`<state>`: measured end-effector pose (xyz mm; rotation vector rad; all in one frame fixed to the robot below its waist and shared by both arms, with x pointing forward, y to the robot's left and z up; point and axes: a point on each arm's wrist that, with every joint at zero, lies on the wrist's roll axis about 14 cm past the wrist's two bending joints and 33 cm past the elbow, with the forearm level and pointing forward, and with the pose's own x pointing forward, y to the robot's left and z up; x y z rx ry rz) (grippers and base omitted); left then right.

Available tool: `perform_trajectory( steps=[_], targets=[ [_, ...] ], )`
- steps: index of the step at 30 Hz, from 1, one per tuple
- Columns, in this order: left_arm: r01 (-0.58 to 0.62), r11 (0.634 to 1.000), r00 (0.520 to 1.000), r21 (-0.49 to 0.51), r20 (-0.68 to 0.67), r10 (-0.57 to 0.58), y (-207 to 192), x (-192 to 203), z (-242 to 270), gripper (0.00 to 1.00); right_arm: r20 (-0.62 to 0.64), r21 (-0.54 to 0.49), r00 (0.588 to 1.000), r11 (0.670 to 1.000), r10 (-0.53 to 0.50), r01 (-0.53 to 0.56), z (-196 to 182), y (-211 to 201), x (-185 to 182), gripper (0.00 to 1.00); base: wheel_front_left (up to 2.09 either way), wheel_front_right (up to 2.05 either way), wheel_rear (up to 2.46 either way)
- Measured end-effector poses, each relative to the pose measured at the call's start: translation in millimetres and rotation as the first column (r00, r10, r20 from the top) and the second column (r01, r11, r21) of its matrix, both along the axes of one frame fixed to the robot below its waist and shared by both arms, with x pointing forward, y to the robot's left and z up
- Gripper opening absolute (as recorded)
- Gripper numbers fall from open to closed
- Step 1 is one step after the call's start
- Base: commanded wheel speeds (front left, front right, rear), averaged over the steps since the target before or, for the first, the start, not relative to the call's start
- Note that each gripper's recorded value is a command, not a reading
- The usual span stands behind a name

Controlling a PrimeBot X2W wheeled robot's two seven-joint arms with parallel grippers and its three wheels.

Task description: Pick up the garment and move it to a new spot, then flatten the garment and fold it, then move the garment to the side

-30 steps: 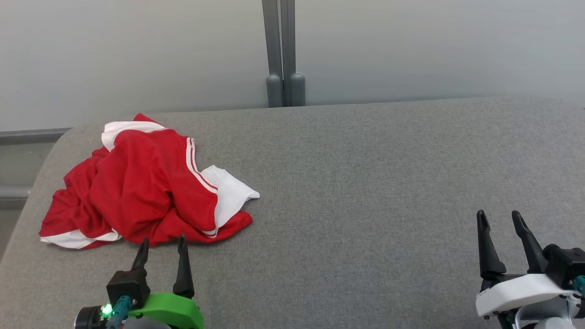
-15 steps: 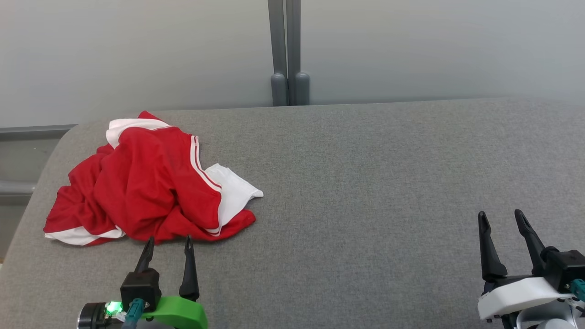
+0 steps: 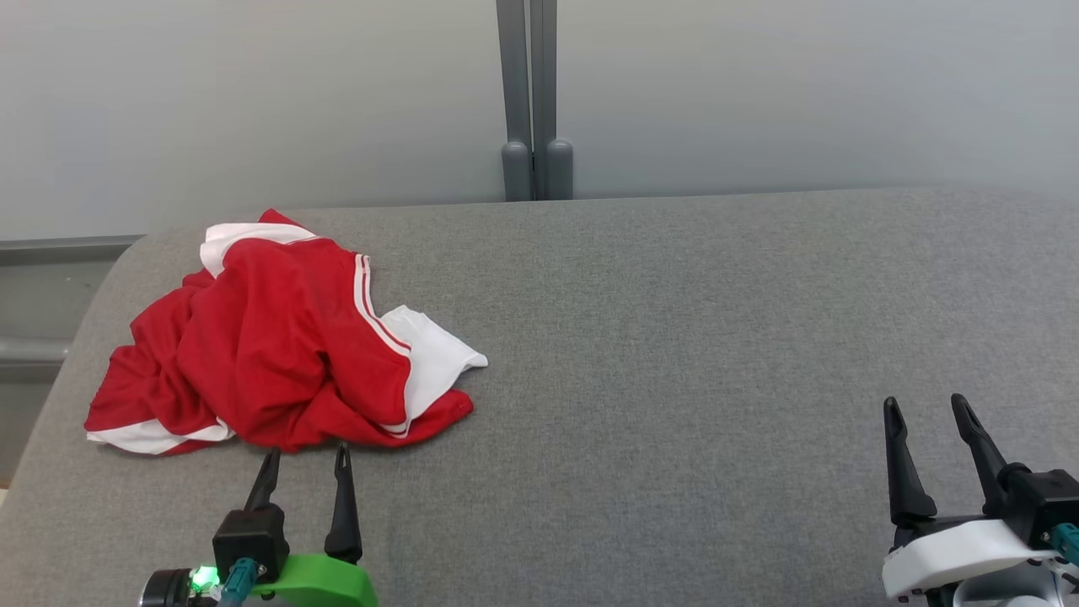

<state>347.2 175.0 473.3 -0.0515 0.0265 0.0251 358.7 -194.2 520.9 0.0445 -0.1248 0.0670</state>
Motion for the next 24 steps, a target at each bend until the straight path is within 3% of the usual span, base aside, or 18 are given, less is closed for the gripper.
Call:
perform_trajectory(
  steps=[14,18,24],
  targets=[
    [-0.006,1.000,1.000,-0.012,-0.018,0.005,2.9,-4.8,-5.8,1.00,-0.010,0.005,0.998,0.998,0.057,-0.057,-3.2,16.8,2.3,1.00,0.00,0.00,0.00],
    [-0.059,0.998,0.998,-0.025,-0.015,0.058,18.7,-13.0,-4.8,1.00,-0.016,0.012,0.992,0.992,0.127,-0.127,-5.0,41.6,9.5,1.00,0.00,0.00,0.00],
    [-0.202,0.979,0.979,-0.031,-0.014,0.202,61.3,-39.0,-5.6,1.00,0.008,0.012,0.955,0.955,0.297,-0.297,3.8,102.3,26.5,1.00,0.00,0.00,0.00]
  ],
)
